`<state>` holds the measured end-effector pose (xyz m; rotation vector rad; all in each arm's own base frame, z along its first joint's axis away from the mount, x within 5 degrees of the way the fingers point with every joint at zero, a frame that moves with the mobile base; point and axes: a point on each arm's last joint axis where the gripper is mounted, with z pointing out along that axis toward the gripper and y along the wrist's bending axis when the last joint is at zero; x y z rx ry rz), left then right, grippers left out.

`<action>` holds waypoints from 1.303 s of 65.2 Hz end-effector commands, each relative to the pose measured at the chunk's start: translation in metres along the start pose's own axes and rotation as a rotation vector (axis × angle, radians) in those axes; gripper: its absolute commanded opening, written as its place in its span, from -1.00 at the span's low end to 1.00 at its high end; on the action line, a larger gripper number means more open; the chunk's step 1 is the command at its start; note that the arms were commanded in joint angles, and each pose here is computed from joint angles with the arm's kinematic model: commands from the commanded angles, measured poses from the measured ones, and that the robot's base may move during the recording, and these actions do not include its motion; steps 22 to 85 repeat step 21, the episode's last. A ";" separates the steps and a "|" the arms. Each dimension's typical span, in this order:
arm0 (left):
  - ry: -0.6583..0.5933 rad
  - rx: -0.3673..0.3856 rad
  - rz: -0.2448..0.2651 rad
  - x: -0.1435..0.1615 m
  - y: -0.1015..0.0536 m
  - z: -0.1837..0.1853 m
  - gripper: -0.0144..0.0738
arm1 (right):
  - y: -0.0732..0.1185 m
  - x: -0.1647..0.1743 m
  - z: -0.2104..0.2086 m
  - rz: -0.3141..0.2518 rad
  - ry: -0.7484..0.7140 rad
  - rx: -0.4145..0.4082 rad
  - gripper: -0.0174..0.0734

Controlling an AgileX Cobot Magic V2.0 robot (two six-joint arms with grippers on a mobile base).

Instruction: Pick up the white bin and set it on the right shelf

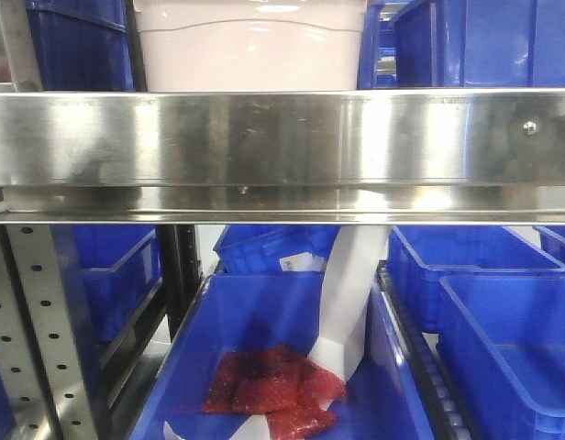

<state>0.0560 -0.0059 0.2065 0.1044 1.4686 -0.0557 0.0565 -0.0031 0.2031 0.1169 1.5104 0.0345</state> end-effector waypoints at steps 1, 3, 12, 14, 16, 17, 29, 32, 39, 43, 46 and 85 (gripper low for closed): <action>-0.092 0.002 -0.010 -0.008 0.000 -0.001 -0.94 | 0.000 -0.009 -0.002 -0.015 -0.101 -0.005 -0.47; -0.092 0.002 -0.010 -0.008 0.000 -0.001 -0.94 | 0.000 -0.009 -0.002 -0.015 -0.101 -0.005 -0.47; -0.092 0.002 -0.010 -0.008 0.000 -0.001 -0.94 | 0.000 -0.009 -0.002 -0.015 -0.101 -0.005 -0.47; -0.092 0.002 -0.010 -0.008 0.000 -0.001 -0.94 | 0.000 -0.009 -0.002 -0.015 -0.101 -0.005 -0.47; -0.092 0.002 -0.010 -0.008 0.000 -0.001 -0.94 | 0.000 -0.009 -0.002 -0.015 -0.101 -0.005 -0.47; -0.092 0.002 -0.010 -0.008 0.000 -0.001 -0.94 | 0.000 -0.009 -0.002 -0.015 -0.101 -0.005 -0.47; -0.092 0.002 -0.010 -0.008 0.000 -0.001 -0.94 | 0.000 -0.009 -0.002 -0.015 -0.101 -0.005 -0.47; -0.092 0.002 -0.010 -0.008 0.000 -0.001 -0.94 | 0.000 -0.009 -0.002 -0.015 -0.101 -0.005 -0.47; -0.092 0.002 -0.010 -0.008 0.000 -0.001 -0.94 | 0.000 -0.009 -0.002 -0.015 -0.101 -0.005 -0.47; -0.092 0.002 -0.010 -0.008 0.000 -0.001 -0.94 | 0.000 -0.009 -0.002 -0.015 -0.101 -0.005 -0.47; -0.092 0.002 -0.010 -0.008 0.000 -0.001 -0.94 | 0.000 -0.009 -0.002 -0.015 -0.101 -0.005 -0.47; -0.092 0.002 -0.010 -0.008 0.000 -0.001 -0.94 | 0.000 -0.009 -0.002 -0.015 -0.101 -0.005 -0.47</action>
